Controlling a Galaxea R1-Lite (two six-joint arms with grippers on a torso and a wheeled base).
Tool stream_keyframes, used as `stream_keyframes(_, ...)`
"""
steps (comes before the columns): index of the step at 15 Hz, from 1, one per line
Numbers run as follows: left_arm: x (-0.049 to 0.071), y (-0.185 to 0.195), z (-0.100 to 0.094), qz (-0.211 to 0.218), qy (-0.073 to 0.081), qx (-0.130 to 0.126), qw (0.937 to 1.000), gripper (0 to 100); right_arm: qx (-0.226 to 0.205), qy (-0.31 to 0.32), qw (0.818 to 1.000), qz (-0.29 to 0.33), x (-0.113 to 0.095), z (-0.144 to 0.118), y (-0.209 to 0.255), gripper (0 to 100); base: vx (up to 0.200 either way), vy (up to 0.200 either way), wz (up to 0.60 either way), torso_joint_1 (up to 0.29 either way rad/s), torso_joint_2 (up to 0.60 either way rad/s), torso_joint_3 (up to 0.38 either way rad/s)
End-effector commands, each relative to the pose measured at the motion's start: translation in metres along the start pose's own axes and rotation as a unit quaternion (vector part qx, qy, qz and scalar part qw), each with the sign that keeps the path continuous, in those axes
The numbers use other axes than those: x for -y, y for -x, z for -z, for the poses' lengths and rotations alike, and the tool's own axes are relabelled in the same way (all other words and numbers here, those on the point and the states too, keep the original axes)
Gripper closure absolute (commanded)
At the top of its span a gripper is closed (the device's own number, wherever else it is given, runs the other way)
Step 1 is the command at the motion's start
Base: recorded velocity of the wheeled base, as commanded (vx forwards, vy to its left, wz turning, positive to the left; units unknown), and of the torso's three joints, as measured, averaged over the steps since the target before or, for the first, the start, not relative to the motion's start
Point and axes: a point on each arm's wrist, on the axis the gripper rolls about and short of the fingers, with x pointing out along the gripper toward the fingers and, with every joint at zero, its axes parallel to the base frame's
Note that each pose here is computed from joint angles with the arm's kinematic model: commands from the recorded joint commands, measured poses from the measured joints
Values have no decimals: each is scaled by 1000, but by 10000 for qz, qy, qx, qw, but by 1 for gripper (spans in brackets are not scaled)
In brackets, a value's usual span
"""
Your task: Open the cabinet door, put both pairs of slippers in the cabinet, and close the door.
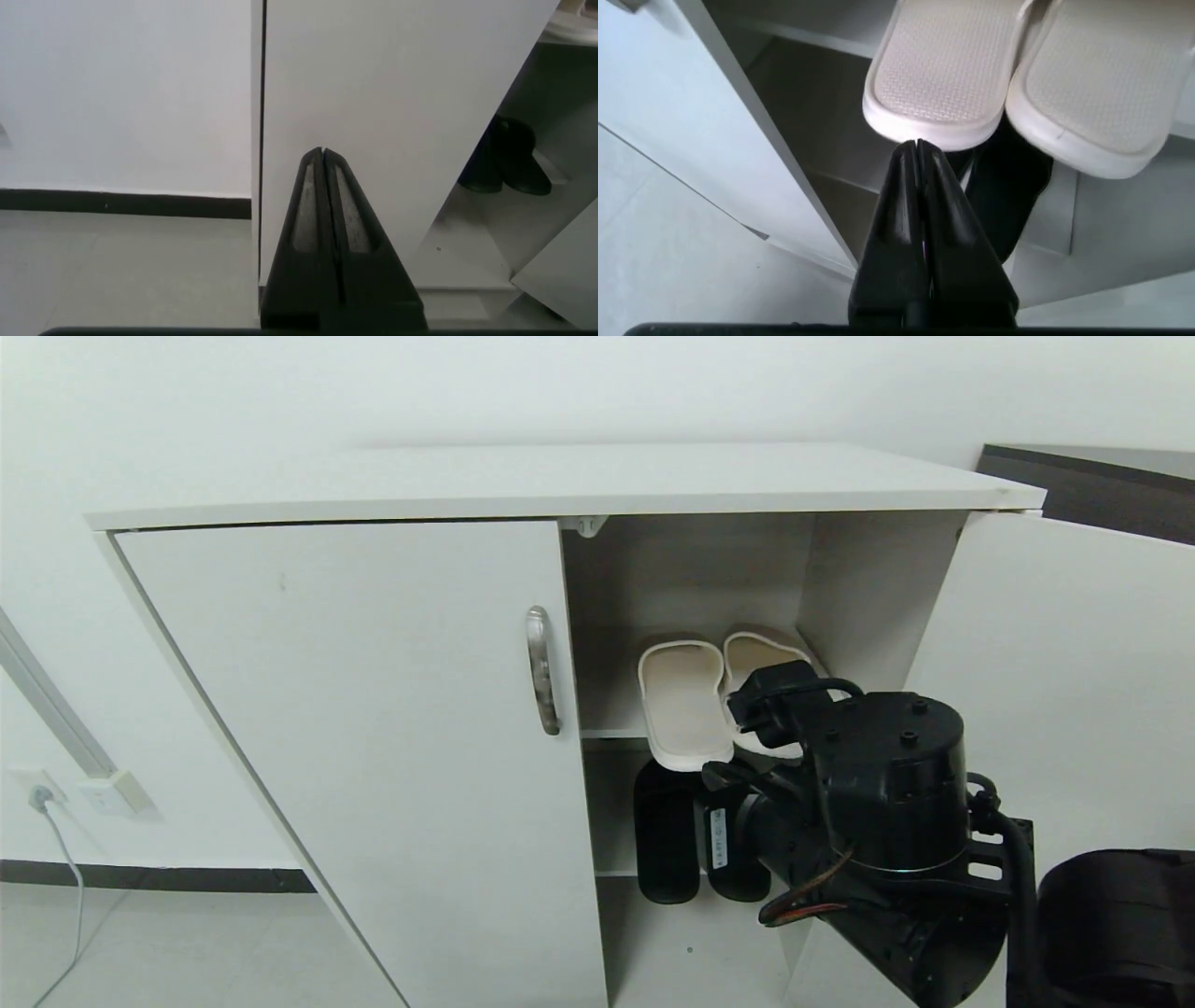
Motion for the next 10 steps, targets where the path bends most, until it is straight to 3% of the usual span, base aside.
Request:
stream_keyframes(1, 0, 0, 0, -5, 1, -2, 10000, 100, -59, 33, 10000, 0, -1, 4, -3, 100, -200, 0, 0, 7, 2, 2)
stream_keyframes(10, 0, 0, 0, -5, 1, -2, 10000, 100, -102, 52, 9999, 24, -2, 9, -6, 100, -200, 0, 0, 2, 2, 1)
